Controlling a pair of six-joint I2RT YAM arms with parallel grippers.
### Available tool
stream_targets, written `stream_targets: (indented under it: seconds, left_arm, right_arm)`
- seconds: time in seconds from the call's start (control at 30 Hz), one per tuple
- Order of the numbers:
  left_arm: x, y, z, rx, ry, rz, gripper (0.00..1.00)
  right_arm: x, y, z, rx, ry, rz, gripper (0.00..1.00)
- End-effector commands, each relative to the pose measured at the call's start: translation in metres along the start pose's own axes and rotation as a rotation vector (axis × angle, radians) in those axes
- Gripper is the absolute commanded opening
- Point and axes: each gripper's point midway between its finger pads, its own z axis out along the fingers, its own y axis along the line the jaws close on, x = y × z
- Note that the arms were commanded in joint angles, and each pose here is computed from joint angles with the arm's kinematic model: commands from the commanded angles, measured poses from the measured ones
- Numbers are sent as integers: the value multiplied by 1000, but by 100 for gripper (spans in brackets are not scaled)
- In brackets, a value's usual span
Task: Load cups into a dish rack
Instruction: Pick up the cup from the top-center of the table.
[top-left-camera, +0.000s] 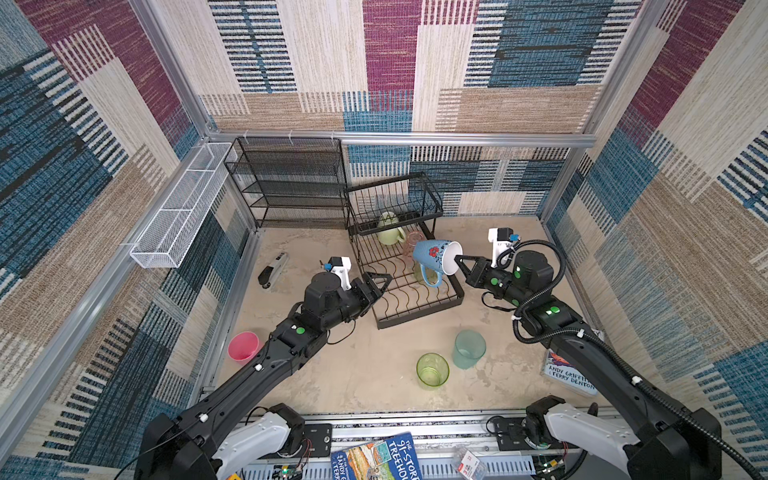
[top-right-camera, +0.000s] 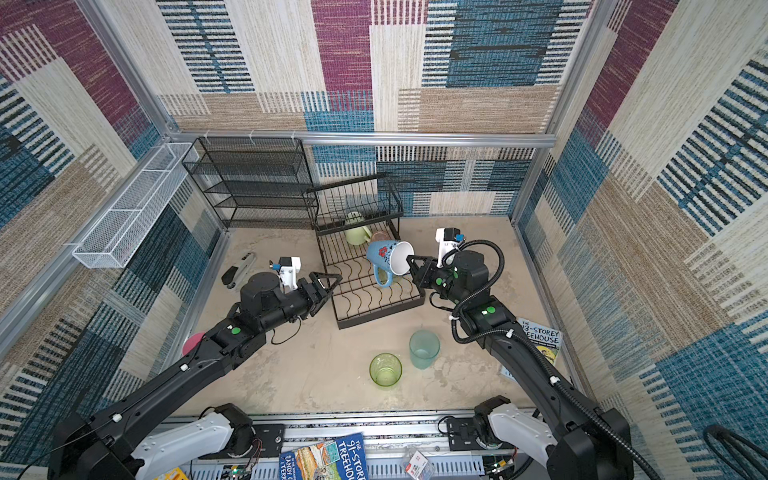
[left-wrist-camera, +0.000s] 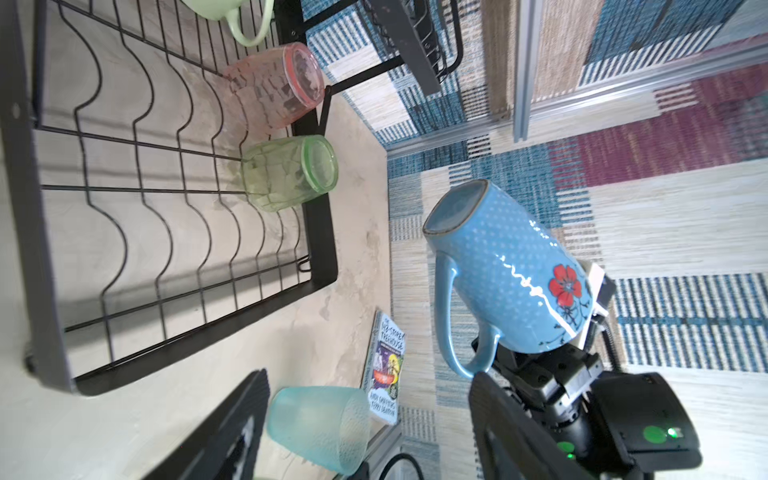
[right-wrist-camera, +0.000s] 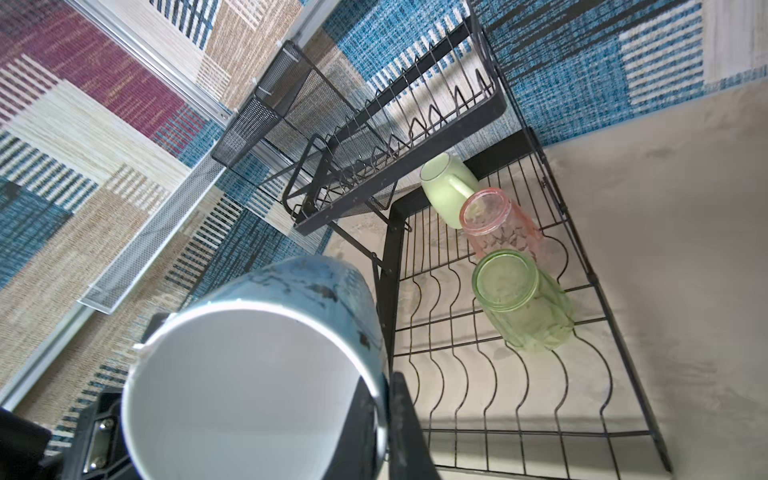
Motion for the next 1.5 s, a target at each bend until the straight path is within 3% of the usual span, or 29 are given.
stream_targets:
  seconds: [0.0,0.2,0.53,1.1,1.47]
  left_arm:
    - [-15,-36,5,158,-114,-84,76]
    - [-7,-67,22,315,-152,-117,74]
    - [10,-106,44,510,-169,-184,66]
    - [20,-110,53,539,-150,-273,44]
    - [29,-113,53,548,-96,-298,38]
  right_arm:
    - [-20,24,-6,-97,-69,112,0]
    - [-12,29,-6,-133,-22,231,0]
    - [-13,34,-13,-155,-26,311,0]
    - [-12,29,-8,-147,-26,353,0]
    - [-13,31,-2,-157,-15,349,0]
